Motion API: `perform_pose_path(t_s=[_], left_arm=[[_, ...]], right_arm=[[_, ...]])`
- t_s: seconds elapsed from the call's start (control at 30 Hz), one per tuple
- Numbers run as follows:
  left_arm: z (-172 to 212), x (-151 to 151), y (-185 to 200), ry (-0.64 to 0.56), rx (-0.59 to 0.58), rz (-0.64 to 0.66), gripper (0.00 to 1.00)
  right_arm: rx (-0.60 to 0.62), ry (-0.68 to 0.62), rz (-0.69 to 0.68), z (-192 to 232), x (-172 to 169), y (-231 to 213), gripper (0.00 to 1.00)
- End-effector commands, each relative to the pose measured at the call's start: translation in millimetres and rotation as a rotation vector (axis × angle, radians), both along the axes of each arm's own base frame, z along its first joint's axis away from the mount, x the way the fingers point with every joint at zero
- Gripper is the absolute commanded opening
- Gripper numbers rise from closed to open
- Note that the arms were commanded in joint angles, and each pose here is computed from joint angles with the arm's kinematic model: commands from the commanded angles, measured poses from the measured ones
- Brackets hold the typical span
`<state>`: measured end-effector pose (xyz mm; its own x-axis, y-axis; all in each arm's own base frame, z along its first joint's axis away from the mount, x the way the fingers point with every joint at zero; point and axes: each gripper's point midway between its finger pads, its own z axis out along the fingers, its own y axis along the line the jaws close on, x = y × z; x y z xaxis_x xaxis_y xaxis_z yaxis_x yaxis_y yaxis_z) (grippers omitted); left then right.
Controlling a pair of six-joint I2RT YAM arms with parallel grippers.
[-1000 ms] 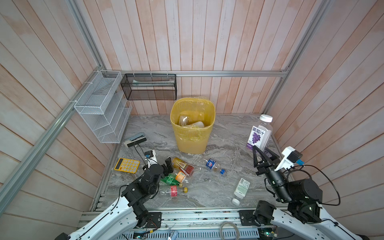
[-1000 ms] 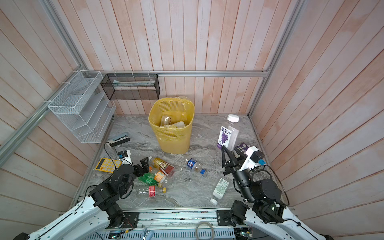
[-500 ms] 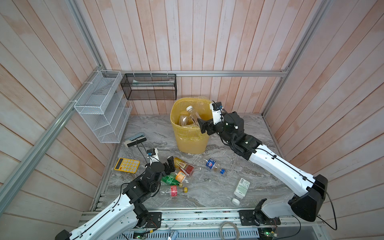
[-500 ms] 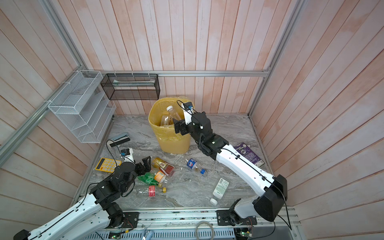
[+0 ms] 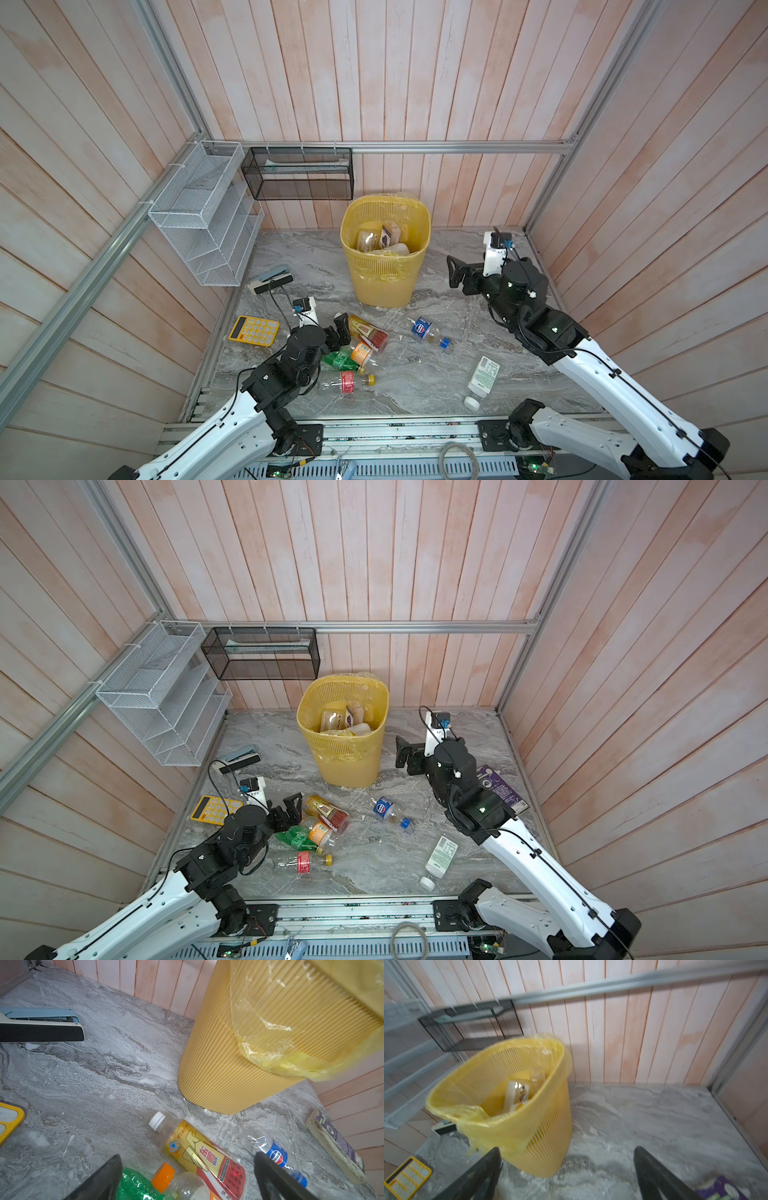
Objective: Throw the plastic bottles in the bin
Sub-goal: 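Move the right gripper down to a clear bottle with green-text label, then close the right gripper around the green-text-labelled bottle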
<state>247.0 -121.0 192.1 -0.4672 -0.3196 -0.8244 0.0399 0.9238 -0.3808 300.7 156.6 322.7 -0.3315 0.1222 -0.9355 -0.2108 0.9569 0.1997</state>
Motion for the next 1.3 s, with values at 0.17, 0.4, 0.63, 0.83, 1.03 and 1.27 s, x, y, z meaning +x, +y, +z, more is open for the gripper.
perform_pose_path(t_s=[0.17, 0.4, 0.63, 0.83, 1.03, 1.27], left_arm=[[-4.9, -2.5, 8.7, -0.003, 0.05, 0.024, 1.0], [-1.8, 3.1, 4.9, -0.005, 0.091, 0.013, 1.0], [-15.0, 1.4, 6.6, 0.011, 0.089, 0.02, 1.0], [-16.0, 3.8, 10.8, 0.0, 0.125, 0.038, 1.0], [-16.0, 9.5, 4.7, 0.005, 0.143, 0.026, 1.0], [-16.7, 12.2, -1.0, 0.012, 0.137, 0.014, 1.0]], right_arm=[[0.082, 0.429, -0.349, -143.7, -73.7, -81.5, 1.0], [0.114, 0.637, -0.503, -188.3, -110.8, -103.0, 1.0], [0.18, 0.813, -0.539, -243.2, -145.6, -103.6, 1.0], [0.25, 0.897, -0.494, -295.3, -165.1, -95.6, 0.96], [0.226, 0.904, -0.43, -309.2, -161.0, -85.9, 0.84], [0.155, 0.876, -0.36, -303.8, -149.0, -77.6, 0.67]])
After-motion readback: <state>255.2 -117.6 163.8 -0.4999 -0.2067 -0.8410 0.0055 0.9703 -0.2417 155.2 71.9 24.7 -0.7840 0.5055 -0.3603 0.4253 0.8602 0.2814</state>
